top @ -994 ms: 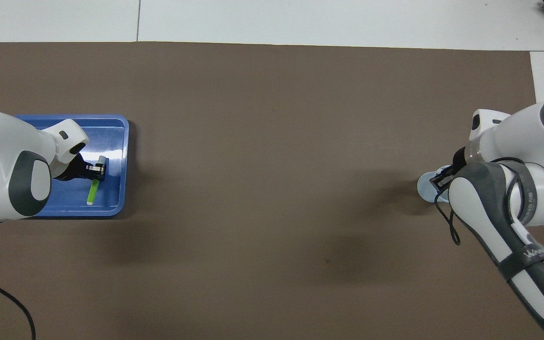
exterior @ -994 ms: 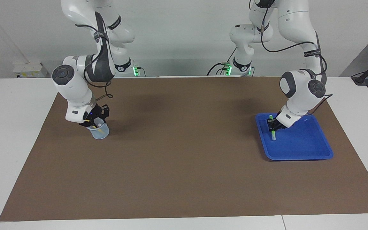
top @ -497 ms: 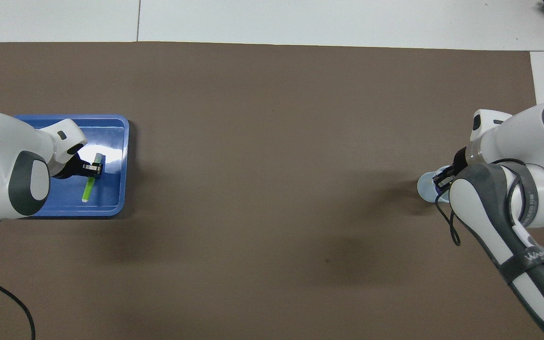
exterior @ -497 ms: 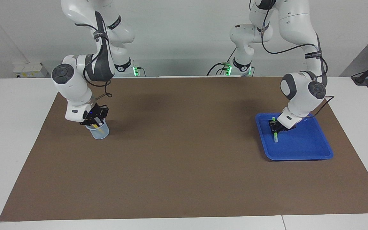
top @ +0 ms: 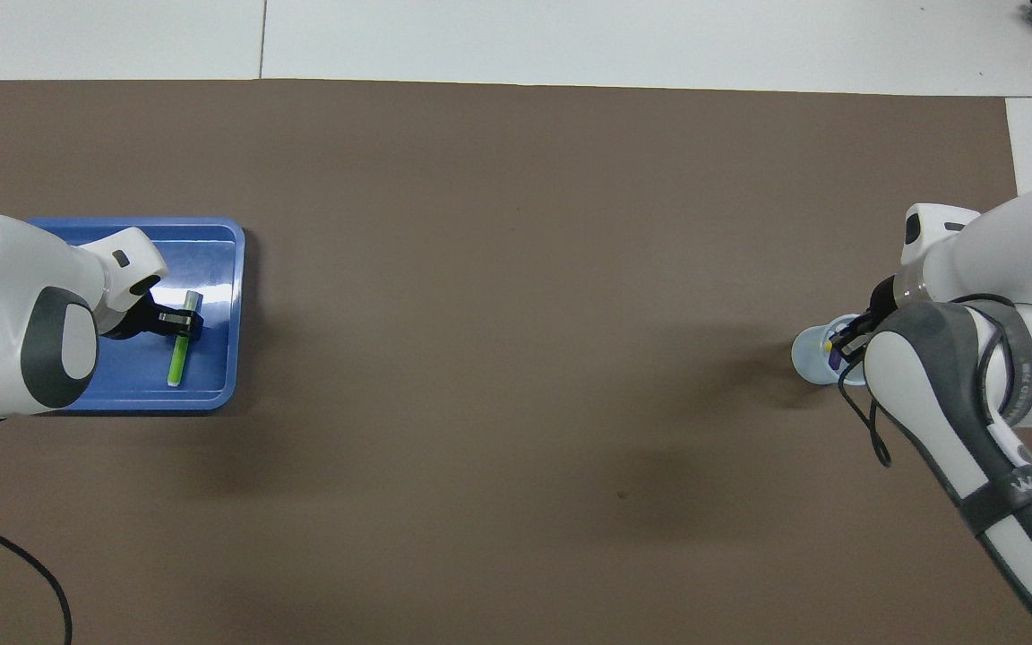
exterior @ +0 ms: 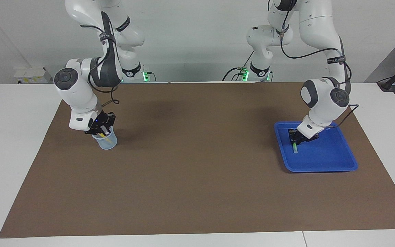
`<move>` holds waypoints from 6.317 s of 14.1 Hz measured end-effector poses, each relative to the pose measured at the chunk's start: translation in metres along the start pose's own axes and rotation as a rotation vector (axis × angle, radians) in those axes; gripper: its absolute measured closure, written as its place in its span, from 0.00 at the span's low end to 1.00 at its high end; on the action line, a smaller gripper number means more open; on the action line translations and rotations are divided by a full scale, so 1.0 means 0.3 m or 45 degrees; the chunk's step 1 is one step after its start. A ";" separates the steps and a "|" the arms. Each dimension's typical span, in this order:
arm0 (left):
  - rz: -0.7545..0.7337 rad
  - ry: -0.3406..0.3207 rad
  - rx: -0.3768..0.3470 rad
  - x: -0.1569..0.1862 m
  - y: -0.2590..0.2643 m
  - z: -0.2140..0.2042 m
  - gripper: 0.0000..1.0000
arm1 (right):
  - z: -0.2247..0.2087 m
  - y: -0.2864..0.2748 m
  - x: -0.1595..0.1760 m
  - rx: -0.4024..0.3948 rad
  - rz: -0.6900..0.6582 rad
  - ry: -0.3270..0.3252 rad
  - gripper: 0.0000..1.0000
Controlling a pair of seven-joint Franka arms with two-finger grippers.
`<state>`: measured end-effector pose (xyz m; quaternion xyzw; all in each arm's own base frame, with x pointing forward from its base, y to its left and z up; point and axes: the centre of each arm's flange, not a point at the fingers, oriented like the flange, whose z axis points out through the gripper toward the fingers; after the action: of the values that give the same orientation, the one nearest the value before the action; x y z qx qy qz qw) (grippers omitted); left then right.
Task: Right arm passes pens to left for tray arrangement
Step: 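Lift the purple pen from the cup with the right gripper, then carry the purple pen toward the left gripper while the left gripper approaches, then grasp the purple pen with the left gripper while the right gripper releases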
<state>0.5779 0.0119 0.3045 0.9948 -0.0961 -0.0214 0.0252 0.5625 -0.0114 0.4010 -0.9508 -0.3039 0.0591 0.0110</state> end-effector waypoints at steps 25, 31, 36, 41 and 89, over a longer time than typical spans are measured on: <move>-1.045 -0.028 -0.614 0.179 0.100 -0.582 0.40 | -0.509 -0.669 0.350 0.392 0.406 0.365 0.81; -1.488 -0.196 -0.832 0.182 0.172 -0.639 0.40 | -0.451 -0.841 0.427 0.606 0.689 0.563 0.81; -1.739 -0.367 -0.964 0.155 0.204 -0.632 0.37 | -0.425 -0.997 0.464 0.779 0.944 0.721 0.81; -1.832 -0.416 -0.973 0.077 0.372 -0.638 0.37 | -0.295 -1.215 0.462 0.938 1.154 0.929 0.81; -1.569 -0.318 -0.850 -0.205 0.550 -0.574 0.82 | -0.265 -1.096 0.468 0.974 1.036 0.833 0.00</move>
<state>0.4943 -0.1302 0.4876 0.7974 0.4934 -0.1739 0.3007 0.4960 0.3390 0.4837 -0.8879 0.1423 -0.1300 0.4177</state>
